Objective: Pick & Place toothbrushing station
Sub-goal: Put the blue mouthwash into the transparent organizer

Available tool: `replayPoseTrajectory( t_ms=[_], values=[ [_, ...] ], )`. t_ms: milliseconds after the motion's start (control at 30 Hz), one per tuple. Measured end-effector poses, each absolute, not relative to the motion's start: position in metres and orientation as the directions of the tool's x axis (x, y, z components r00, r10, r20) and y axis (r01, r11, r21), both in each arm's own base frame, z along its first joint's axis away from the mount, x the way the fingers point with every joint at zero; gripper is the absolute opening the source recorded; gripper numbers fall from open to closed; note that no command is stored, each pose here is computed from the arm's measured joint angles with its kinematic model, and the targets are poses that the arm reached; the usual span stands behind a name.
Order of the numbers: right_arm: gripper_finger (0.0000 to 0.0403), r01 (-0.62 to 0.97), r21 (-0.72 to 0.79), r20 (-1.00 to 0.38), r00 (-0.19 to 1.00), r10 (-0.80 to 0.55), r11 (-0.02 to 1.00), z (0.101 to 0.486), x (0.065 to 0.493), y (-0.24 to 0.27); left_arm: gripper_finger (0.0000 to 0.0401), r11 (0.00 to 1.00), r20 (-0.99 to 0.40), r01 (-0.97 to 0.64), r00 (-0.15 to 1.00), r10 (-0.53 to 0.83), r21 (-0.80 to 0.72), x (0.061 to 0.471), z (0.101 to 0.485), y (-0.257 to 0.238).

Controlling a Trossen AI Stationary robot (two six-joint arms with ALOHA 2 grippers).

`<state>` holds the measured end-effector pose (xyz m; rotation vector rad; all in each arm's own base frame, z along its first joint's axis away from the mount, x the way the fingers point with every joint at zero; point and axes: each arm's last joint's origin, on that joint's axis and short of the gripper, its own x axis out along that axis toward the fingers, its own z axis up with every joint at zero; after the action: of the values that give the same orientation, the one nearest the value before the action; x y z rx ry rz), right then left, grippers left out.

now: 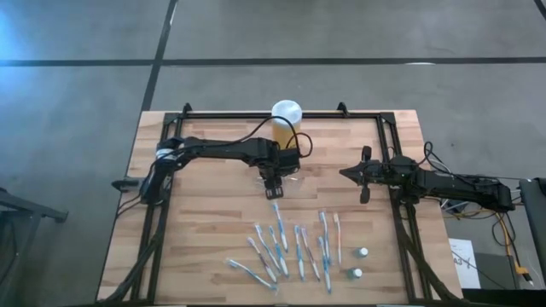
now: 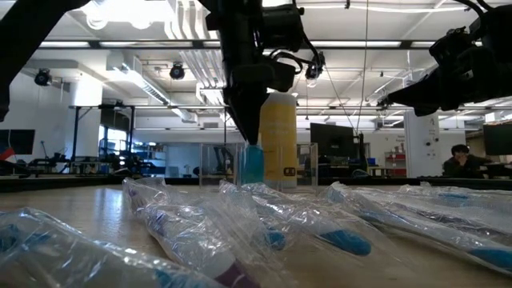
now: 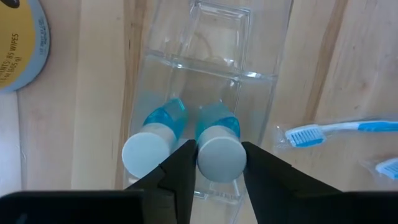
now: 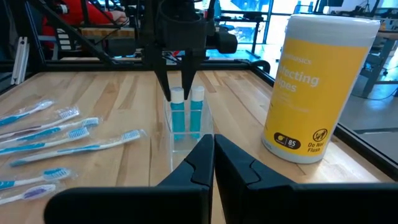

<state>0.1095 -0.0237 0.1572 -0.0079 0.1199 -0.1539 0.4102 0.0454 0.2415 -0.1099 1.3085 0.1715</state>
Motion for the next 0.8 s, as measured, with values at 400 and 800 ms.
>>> replayPoseTrajectory(
  t_ms=[400, 800],
  values=[
    [0.0008, 0.152, -0.017, -0.119, 0.981, -0.153, 0.988, 0.157, 0.110, -0.024, 0.0131, 0.967, -0.971, -0.254, 0.233, 0.052, -0.009, 0.406, 0.265, 0.044],
    [0.0008, 0.151, -0.017, -0.119, 0.981, -0.151, 0.988, 0.157, 0.110, -0.024, 0.0131, 0.991, -0.864, -0.132, 0.497, 0.080, 0.016, 0.351, 0.358, 0.039]
  ],
)
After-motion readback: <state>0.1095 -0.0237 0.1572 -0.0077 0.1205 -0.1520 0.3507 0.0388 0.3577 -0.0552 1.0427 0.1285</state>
